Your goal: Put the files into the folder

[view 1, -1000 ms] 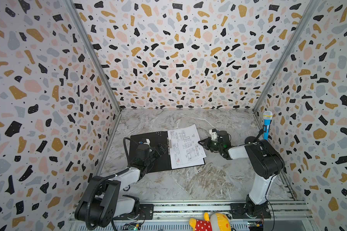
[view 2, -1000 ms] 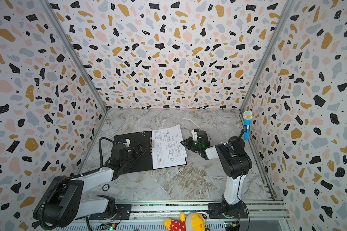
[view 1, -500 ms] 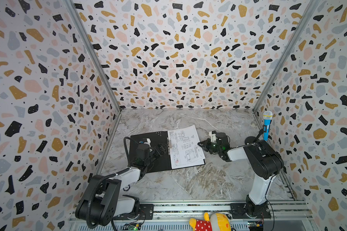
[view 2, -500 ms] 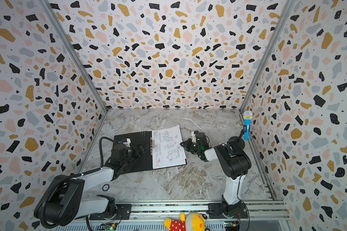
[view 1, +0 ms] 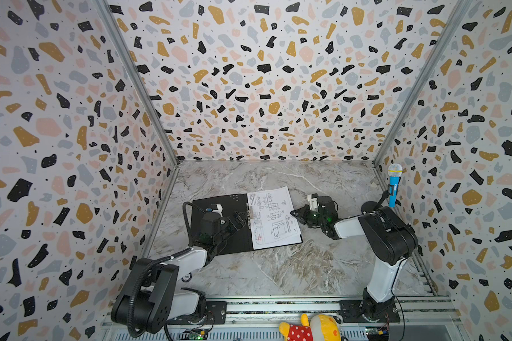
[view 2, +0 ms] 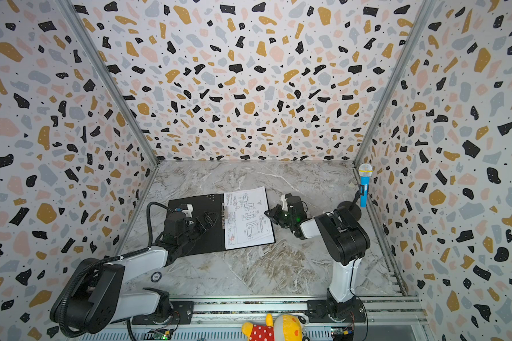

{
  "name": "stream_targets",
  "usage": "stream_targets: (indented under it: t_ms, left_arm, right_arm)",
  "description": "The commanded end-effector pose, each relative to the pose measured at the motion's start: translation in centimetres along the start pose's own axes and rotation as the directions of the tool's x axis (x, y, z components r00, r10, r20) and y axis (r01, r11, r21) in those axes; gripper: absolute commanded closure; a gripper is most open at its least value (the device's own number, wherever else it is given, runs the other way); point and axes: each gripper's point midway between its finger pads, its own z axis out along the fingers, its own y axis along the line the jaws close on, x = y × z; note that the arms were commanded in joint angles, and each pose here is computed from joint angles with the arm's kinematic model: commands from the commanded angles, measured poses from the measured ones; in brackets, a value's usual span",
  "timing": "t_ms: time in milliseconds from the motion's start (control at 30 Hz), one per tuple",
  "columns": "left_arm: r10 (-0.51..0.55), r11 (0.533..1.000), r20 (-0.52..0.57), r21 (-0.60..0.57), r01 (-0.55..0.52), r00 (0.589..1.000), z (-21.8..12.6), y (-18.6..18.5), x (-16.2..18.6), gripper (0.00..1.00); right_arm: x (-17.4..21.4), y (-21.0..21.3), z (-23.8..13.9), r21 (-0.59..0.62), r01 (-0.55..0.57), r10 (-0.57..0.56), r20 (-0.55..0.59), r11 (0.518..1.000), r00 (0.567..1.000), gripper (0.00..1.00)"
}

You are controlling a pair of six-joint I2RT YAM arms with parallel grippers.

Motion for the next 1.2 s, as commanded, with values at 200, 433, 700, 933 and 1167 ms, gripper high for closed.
stream_targets:
  t_ms: [200,433,700,933,1167]
  left_arm:
    - [0.029,0.997,0.044,0.068,-0.031,0.999,0.4,-2.0,-1.8,0.0]
    - [0.028,0.996,0.036,0.087,-0.031,0.999,1.4,-2.7,-2.4,0.0]
    - [0.043,0.993,0.008,0.113,-0.043,0.999,4.5,-4.0,-3.8,0.0]
    - [0.092,0.986,-0.051,0.147,-0.084,0.994,8.2,-5.0,-5.1,0.01]
    - [0.066,0.987,-0.097,0.151,-0.051,0.993,10.9,-3.9,-5.8,0.0]
  right_arm:
    - [-0.3,1.7,-1.1,-0.02,0.017,-0.017,0.025,1.0,1.0,0.67]
    - [-1.1,2.0,-2.4,0.04,0.066,-0.068,0.052,0.997,0.996,0.31]
    - [-2.2,1.3,-3.7,0.111,0.112,-0.119,0.06,0.988,0.991,0.17]
    - [-3.0,1.0,-4.3,0.122,0.204,-0.21,0.036,0.971,0.977,0.16]
    - [-3.9,-0.2,-5.5,0.11,0.254,-0.257,0.014,0.961,0.966,0.16]
